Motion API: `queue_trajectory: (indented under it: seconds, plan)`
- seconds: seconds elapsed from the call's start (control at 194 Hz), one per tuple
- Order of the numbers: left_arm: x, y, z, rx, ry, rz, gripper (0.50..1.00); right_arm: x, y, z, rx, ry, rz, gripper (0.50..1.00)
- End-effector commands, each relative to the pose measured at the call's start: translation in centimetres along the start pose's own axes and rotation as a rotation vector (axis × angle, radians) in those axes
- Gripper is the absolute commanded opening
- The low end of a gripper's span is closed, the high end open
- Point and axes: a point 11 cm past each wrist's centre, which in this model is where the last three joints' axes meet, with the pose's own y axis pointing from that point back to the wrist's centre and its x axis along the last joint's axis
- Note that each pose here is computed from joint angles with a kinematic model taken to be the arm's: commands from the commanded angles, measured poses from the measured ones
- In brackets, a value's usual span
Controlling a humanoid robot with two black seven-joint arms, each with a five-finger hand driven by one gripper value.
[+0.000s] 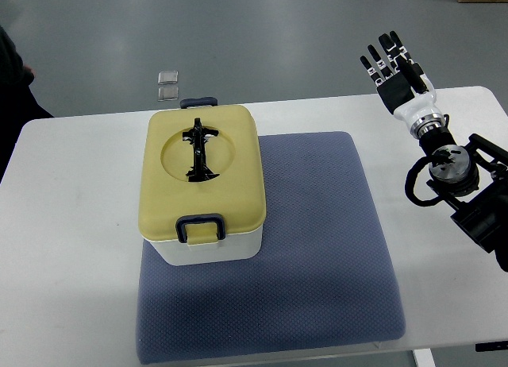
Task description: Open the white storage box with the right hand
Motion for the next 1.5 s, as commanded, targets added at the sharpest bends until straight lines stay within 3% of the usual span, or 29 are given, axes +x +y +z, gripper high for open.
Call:
queue_trajectory:
  seconds: [0.0,0.366,0.613,0.696,0.763,0.768,0.799,0.948,1.191,1.495]
  plan:
    - [0.0,0.0,0.0,0.000,0.003,0.000,1.000,0.0,0.0,0.0,0.000,0.001,-0.002,0.932]
    - [0.1,0.0,0.4,-0.011,0.062,0.005,1.000,-1.1,-0.6,-0.8,0.009,0.017,-0.036,0.932]
    - [-1.2,0.0,0.5,-0.013,0.064,-0.034,1.000,-12.9,-4.3,-3.1,-0.009,0.372,-0.421,0.932]
    - [-1.8,0.0,0.6,-0.016,0.065,-0.052,1.000,-17.1,-4.5,-1.3,-0.083,0.723,-0.602,0.930]
    - [-2.0,0.1,0.6,-0.016,0.065,-0.055,1.000,-17.5,-4.5,-1.0,-0.092,0.762,-0.624,0.930]
    - [-2.3,0.1,0.8,-0.018,0.066,-0.064,1.000,-20.2,-4.1,0.5,-0.130,0.967,-0.753,0.930]
    - [-2.5,0.1,0.9,-0.020,0.066,-0.070,1.000,-21.5,-3.6,1.5,-0.151,1.088,-0.828,0.930]
    - [-2.9,0.1,1.1,-0.022,0.066,-0.082,1.000,-25.1,-2.4,3.3,-0.192,1.597,-1.080,0.930]
    - [-2.9,0.1,1.1,-0.022,0.066,-0.082,1.000,-25.5,0.7,6.4,-0.155,2.125,-1.460,0.928]
    - [-2.8,0.1,1.1,-0.022,0.067,-0.081,1.000,-23.3,1.4,9.5,-0.043,2.178,-1.497,0.926]
